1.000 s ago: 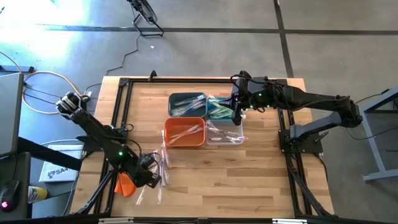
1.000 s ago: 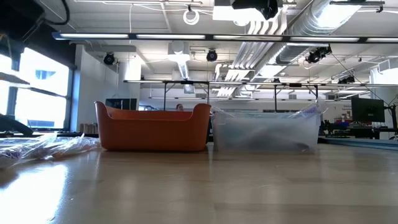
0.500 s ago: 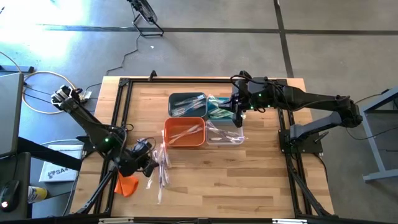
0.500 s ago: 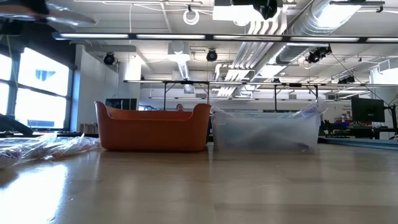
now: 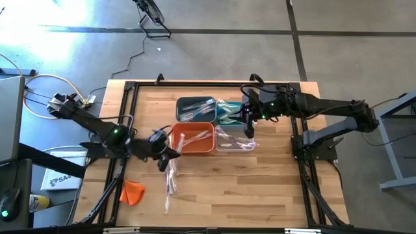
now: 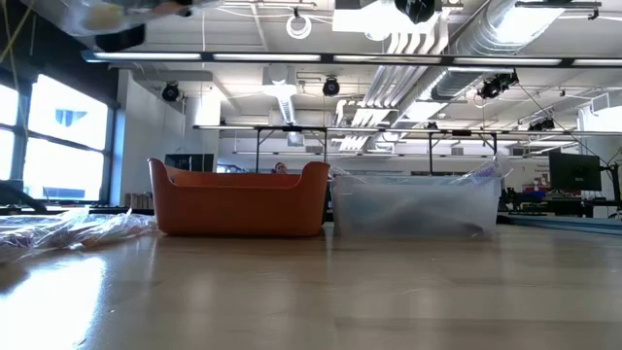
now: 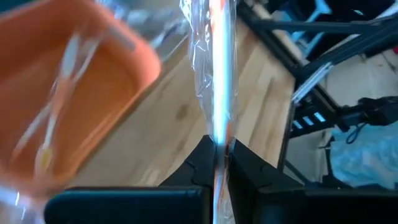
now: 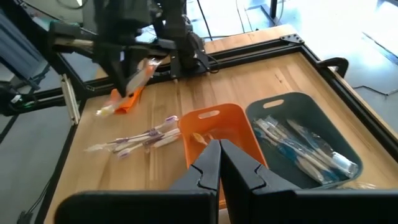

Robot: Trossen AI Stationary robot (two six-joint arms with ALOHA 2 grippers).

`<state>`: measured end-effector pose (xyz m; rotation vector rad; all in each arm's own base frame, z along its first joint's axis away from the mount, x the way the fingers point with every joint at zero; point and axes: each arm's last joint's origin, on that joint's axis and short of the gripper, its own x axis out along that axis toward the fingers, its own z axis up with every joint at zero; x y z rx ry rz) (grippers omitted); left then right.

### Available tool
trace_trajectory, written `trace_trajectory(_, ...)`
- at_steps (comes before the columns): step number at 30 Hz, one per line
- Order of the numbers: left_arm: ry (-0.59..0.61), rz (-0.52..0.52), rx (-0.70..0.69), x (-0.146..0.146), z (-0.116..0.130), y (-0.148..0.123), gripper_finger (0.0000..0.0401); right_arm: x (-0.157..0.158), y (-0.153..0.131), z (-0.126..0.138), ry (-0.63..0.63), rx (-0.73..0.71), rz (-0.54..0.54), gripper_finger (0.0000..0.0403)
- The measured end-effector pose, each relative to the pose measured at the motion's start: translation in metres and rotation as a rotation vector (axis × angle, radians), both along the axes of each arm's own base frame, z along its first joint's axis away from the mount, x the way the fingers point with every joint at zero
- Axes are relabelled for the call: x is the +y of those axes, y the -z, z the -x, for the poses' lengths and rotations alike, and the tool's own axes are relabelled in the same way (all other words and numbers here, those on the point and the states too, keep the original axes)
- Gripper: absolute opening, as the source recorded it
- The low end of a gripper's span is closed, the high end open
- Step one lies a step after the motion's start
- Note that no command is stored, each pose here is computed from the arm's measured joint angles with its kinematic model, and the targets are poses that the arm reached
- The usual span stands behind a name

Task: Pick & Place Toothbrushes
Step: Put the orange toothbrush into the orange bin

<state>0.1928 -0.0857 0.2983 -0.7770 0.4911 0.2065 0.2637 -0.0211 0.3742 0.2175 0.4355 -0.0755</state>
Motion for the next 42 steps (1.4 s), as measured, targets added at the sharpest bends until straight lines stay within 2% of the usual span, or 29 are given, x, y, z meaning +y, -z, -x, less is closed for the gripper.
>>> trace_trajectory(8, 0.053, -0.095, -0.071, 0.039, -0.02, -0.008, 0.0014, 0.014, 0.0, -0.001, -0.042, 0.0, -0.023, 0.0003)
trace_trajectory(13, 0.015, -0.137, -0.054, 0.062, -0.025, -0.007, 0.0014, 0.026, 0.0, -0.001, -0.085, 0.001, -0.023, 0.0003)
trace_trajectory(18, -0.002, -0.232, -0.029, 0.077, -0.029, -0.004, 0.0014, 0.037, 0.001, 0.0, -0.095, 0.006, -0.006, 0.0003)
trace_trajectory(27, 0.039, -0.357, 0.101, 0.088, -0.053, 0.022, 0.0014, 0.048, 0.002, 0.002, -0.069, 0.023, 0.033, 0.0003)
trace_trajectory(36, 0.123, -0.475, 0.258, 0.088, -0.073, 0.054, 0.0014, 0.049, 0.006, 0.004, -0.045, 0.069, -0.001, 0.0003)
trace_trajectory(42, 0.147, -0.493, 0.32, 0.088, -0.081, 0.069, 0.0014, 0.048, 0.007, 0.004, -0.011, 0.08, 0.014, 0.0002)
